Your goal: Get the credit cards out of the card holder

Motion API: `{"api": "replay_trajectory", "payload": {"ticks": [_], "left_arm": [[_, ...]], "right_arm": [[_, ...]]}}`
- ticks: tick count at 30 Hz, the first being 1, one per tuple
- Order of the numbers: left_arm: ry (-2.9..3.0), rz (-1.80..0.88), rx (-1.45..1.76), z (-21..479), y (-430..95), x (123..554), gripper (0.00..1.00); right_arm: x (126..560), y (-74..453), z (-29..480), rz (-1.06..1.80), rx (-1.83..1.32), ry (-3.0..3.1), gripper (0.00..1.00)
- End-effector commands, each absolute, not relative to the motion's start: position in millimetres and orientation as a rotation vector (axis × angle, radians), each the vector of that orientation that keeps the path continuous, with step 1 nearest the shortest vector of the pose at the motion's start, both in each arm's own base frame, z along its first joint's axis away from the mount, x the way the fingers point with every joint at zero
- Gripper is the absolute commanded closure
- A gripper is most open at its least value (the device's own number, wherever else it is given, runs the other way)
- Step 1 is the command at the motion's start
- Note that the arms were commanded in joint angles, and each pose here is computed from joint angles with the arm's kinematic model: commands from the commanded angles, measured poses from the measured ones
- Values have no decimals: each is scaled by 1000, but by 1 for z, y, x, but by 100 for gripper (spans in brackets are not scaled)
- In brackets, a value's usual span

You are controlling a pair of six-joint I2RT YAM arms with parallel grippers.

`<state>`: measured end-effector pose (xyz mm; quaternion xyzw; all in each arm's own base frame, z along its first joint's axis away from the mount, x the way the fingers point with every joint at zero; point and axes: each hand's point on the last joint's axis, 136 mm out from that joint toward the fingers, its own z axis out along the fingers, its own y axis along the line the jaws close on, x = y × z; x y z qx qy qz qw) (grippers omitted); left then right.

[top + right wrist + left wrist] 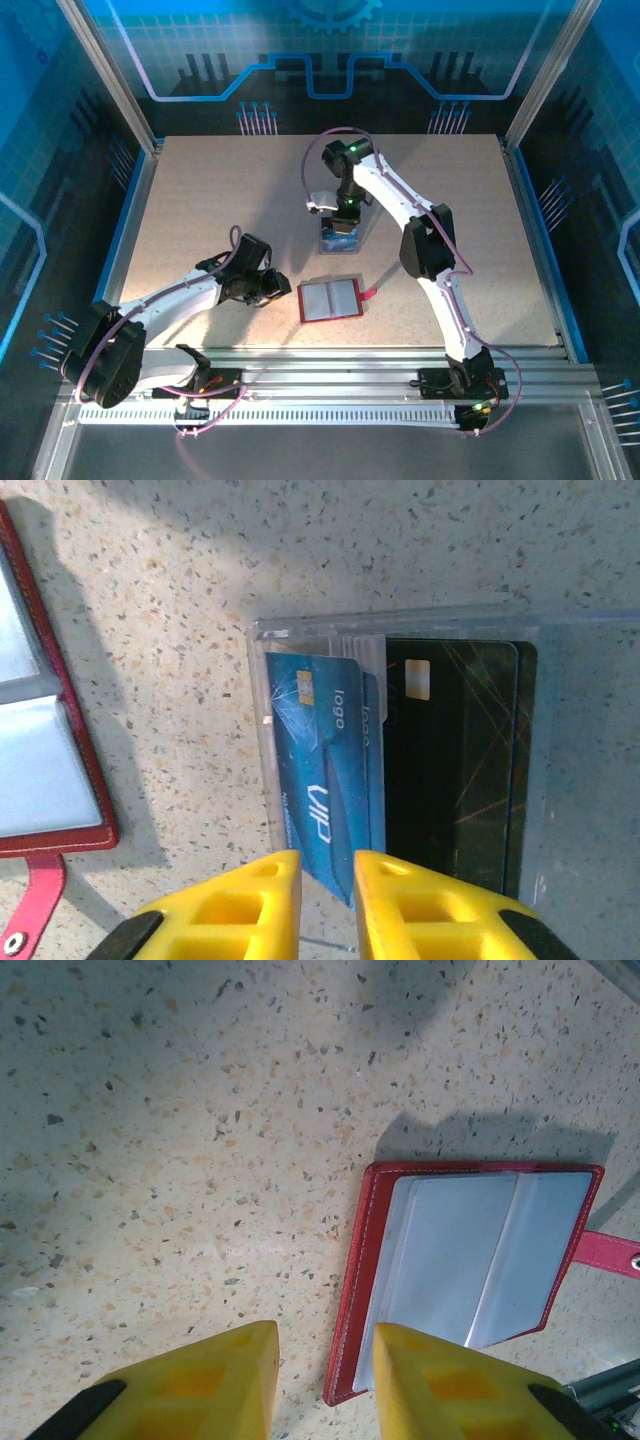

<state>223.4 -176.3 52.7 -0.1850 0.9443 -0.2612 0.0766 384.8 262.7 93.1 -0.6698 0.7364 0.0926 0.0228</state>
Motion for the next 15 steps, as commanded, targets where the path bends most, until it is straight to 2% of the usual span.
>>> {"api": "replay_trajectory", "payload": {"ticks": [1, 15], "left_arm": [[2847, -809, -527, 53, -180, 224, 69], [2840, -858, -503, 54, -192, 237, 73]], "right_arm": [[379, 269, 133, 308, -1977, 2220, 78], [343, 273, 148, 417, -1668, 2304, 75]]}}
